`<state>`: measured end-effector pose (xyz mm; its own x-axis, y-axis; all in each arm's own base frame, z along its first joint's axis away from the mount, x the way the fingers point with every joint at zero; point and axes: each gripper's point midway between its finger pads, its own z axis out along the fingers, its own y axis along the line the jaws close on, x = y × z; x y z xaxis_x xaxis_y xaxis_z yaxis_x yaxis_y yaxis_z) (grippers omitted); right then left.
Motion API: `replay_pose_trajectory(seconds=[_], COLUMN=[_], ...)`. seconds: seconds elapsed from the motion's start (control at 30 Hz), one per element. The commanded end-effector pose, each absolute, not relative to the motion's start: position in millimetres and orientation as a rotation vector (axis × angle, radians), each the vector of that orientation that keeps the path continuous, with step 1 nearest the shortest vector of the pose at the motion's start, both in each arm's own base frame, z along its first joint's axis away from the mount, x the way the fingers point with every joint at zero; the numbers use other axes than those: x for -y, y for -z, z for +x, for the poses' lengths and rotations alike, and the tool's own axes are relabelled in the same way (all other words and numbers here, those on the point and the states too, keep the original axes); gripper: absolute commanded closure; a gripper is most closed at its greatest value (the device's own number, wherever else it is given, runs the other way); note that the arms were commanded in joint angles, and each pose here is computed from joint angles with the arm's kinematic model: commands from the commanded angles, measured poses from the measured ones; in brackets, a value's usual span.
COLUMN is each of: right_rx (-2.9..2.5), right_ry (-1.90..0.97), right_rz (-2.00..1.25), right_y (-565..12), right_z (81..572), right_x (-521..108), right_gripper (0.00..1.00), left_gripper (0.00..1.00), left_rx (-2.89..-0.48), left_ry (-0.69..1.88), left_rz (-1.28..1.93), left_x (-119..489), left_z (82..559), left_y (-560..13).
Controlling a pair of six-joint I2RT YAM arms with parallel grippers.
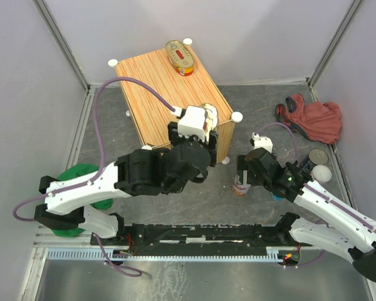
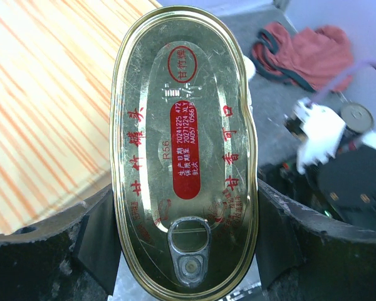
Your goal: Place and organize the canned foods onto the counter
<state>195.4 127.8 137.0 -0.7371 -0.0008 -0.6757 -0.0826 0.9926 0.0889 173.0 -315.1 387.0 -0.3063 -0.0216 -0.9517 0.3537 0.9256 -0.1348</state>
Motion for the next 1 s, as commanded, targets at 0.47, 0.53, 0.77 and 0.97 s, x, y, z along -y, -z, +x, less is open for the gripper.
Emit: replay_pose_trajectory(seconds=[0.47,0.53,0.77,0.97], right_rx=[-2.315,-2.309,-2.290,-2.272], right_ry=[-0.231,-0.238,-0.269,-0.283], right_rz=[-0.030,-0.029,-0.024,-0.017], right_y=[-180,-183,-191,-195], right_z=[195,194,187,183], right_x=[-128,-127,-122,-117], right_gripper=[0.07,0.07,0.07,0.07], left_gripper=[0.97,0.97,0.97,0.97], left_rx=[-1.788,-1.796,-1.789,-1.787], left_ry=[0.104,0.095,0.070,0.026], left_rz=[-0.142,-0.162,-0.235,-0.271], left_x=[208,202,182,184], left_z=[324,339,393,437], left_y=[-435,-432,-431,-428])
